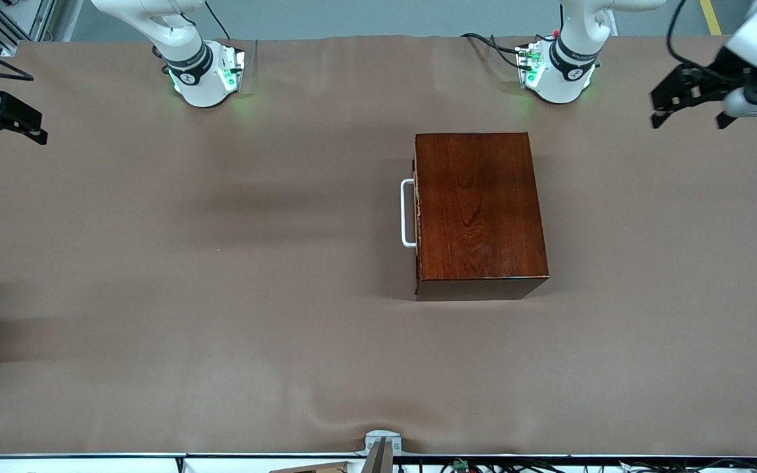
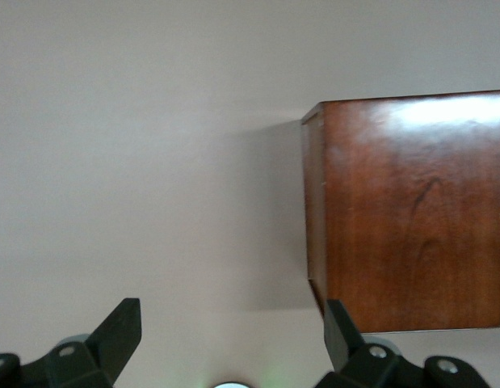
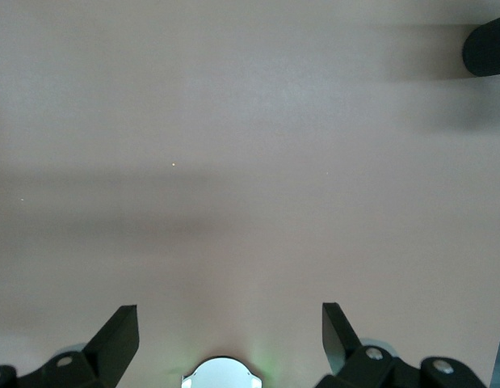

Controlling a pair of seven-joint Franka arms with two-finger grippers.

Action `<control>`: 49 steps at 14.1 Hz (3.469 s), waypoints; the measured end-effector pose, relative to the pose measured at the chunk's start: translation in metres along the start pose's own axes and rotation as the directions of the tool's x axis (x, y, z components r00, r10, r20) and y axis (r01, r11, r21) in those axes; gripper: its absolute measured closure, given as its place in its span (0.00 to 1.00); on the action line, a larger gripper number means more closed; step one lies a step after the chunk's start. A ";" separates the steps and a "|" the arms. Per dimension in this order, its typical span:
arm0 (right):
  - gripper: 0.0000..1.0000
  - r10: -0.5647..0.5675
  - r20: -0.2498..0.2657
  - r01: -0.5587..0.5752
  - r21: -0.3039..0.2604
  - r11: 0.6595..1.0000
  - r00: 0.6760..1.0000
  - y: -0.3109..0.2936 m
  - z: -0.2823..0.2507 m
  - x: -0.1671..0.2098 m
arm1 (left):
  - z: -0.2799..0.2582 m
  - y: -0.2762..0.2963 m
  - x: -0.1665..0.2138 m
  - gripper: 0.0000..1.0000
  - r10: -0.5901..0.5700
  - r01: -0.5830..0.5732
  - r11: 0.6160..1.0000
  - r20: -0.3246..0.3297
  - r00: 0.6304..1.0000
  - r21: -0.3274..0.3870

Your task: Open drawer, take yellow block, close drawer

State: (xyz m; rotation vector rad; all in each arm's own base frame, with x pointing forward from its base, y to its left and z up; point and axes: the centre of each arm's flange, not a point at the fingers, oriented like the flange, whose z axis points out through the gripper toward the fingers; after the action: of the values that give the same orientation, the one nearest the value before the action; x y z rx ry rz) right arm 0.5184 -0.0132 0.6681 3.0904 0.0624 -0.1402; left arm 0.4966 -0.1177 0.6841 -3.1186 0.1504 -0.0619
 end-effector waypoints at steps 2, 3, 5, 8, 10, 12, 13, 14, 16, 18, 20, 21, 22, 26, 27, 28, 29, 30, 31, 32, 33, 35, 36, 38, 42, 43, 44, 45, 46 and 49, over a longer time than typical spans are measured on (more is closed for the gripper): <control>0.00 0.001 -0.003 -0.001 0.000 1.000 1.000 0.000 -0.001 0.000 | 0.009 0.041 0.013 0.00 0.059 -0.059 0.998 0.012 0.998 -0.003; 0.00 0.001 -0.003 -0.001 0.000 1.000 1.000 0.001 -0.001 0.000 | 0.015 0.059 0.019 0.00 0.076 -0.076 0.997 0.021 0.997 -0.009; 0.00 0.001 -0.003 -0.001 0.000 1.000 1.000 0.001 -0.001 0.001 | 0.028 0.093 0.032 0.00 0.063 -0.062 0.998 0.039 0.997 -0.026; 0.00 0.003 -0.003 -0.003 0.000 1.000 1.000 0.002 -0.001 0.001 | 0.055 0.172 0.040 0.00 -0.061 0.064 0.997 0.068 0.996 -0.040; 0.00 0.003 -0.003 -0.003 0.000 1.000 1.000 0.002 0.000 0.001 | 0.084 0.235 0.040 0.00 -0.090 0.091 0.996 0.059 0.994 -0.021; 0.00 0.003 -0.003 -0.003 0.000 1.000 1.000 0.002 0.000 0.001 | 0.120 0.293 0.034 0.00 -0.096 0.095 0.995 0.035 0.995 0.036; 0.00 0.003 -0.003 -0.003 0.000 1.000 1.000 0.002 0.000 0.001 | 0.137 0.318 0.031 0.00 -0.106 0.104 0.993 0.033 0.994 0.051; 0.00 0.003 -0.003 -0.003 0.000 1.000 1.000 0.002 0.000 0.001 | 0.152 0.338 0.030 0.00 -0.117 0.115 0.992 0.034 0.993 0.059; 0.00 0.004 -0.004 -0.004 0.000 1.000 1.000 0.002 -0.001 0.001 | 0.180 0.363 0.034 0.00 -0.128 0.126 0.989 0.020 0.992 0.082; 0.00 0.004 -0.004 -0.004 0.000 1.000 1.000 0.002 -0.001 0.001 | 0.206 0.382 0.036 0.00 -0.135 0.137 0.982 -0.021 0.991 0.131; 0.00 0.004 -0.004 -0.004 0.000 1.000 1.000 0.002 -0.001 0.001 | 0.230 0.410 0.027 0.00 -0.132 0.141 0.974 -0.060 0.989 0.177; 0.00 0.004 -0.004 -0.004 0.000 1.000 1.000 0.002 -0.001 0.001 | 0.242 0.424 0.022 0.00 -0.135 0.146 0.972 -0.073 0.988 0.186; 0.00 0.004 -0.004 -0.004 0.000 1.000 1.000 0.002 -0.001 0.001 | 0.253 0.435 0.019 0.00 -0.139 0.152 0.971 -0.083 0.987 0.186; 0.00 0.004 -0.004 -0.004 0.000 1.000 1.000 0.002 -0.001 0.001 | 0.297 0.456 0.012 0.00 -0.132 0.147 0.967 -0.081 0.988 0.209; 0.00 0.004 -0.004 -0.004 0.000 1.000 1.000 0.002 -0.001 0.002 | 0.304 0.458 0.011 0.00 -0.143 0.157 0.964 -0.081 0.986 0.215; 0.00 0.004 -0.004 -0.004 0.000 1.000 1.000 0.002 -0.001 0.002 | 0.310 0.460 0.009 0.00 -0.155 0.169 0.961 -0.081 0.985 0.221; 0.00 0.004 -0.004 -0.004 0.000 1.000 1.000 0.002 -0.001 0.002 | 0.316 0.463 0.006 0.00 -0.170 0.184 0.956 -0.083 0.982 0.227; 0.00 0.004 -0.004 -0.004 0.000 1.000 1.000 0.002 -0.001 0.002 | 0.323 0.466 0.003 0.00 -0.184 0.198 0.952 -0.084 0.979 0.233; 0.00 0.004 -0.004 -0.004 0.000 1.000 1.000 0.002 -0.001 0.002 | 0.329 0.469 0.001 0.00 -0.196 0.211 0.948 -0.084 0.977 0.239; 0.00 0.004 -0.004 -0.004 0.000 1.000 1.000 0.002 -0.001 0.002 | 0.336 0.471 -0.001 0.00 -0.204 0.219 0.944 -0.083 0.975 0.245; 0.00 0.004 -0.004 -0.004 0.000 1.000 1.000 0.002 -0.001 0.002 | 0.342 0.473 -0.003 0.00 -0.205 0.219 0.942 -0.081 0.975 0.252; 0.00 0.004 -0.004 -0.004 0.000 1.000 1.000 0.002 -0.001 0.002 | 0.353 0.475 -0.006 0.00 -0.200 0.213 0.940 -0.075 0.977 0.265; 0.00 0.004 -0.004 -0.004 0.000 1.000 1.000 0.002 -0.001 0.002 | 0.358 0.476 -0.007 0.00 -0.194 0.206 0.940 -0.070 0.978 0.272; 0.00 0.004 -0.004 -0.004 0.000 1.000 1.000 0.002 -0.001 0.002 | 0.364 0.476 -0.007 0.00 -0.163 0.173 0.944 -0.058 0.985 0.281; 0.00 0.004 -0.004 -0.004 0.000 1.000 1.000 0.002 -0.001 0.002 | 0.365 0.476 -0.007 0.00 -0.065 0.070 0.956 -0.028 0.997 0.286; 0.00 0.004 -0.004 -0.004 0.000 1.000 1.000 0.002 -0.001 0.002 | 0.365 0.475 -0.007 0.00 -0.043 0.048 0.957 -0.022 0.999 0.288; 0.00 0.004 -0.004 -0.004 0.000 1.000 1.000 0.002 -0.001 0.002 | 0.366 0.475 -0.007 0.00 -0.026 0.030 0.957 -0.016 1.000 0.289; 0.00 0.004 -0.004 -0.004 0.000 1.000 1.000 0.002 -0.001 0.002 | 0.367 0.475 -0.007 0.00 -0.017 0.020 0.957 -0.012 1.000 0.291; 0.00 0.004 -0.004 -0.004 0.000 1.000 1.000 0.002 -0.001 0.002 | 0.369 0.475 -0.007 0.00 -0.015 0.017 0.956 -0.010 1.000 0.293; 0.00 0.004 -0.004 -0.004 0.000 1.000 1.000 0.002 -0.001 0.002 | 0.371 0.475 -0.007 0.00 -0.014 0.015 0.955 -0.007 1.000 0.296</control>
State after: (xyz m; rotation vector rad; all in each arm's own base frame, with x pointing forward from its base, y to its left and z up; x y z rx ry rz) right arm 0.5201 -0.0155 0.6688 3.0907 0.0557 -0.1336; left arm 0.4591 -0.5832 0.3033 -2.8195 0.1072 -0.0832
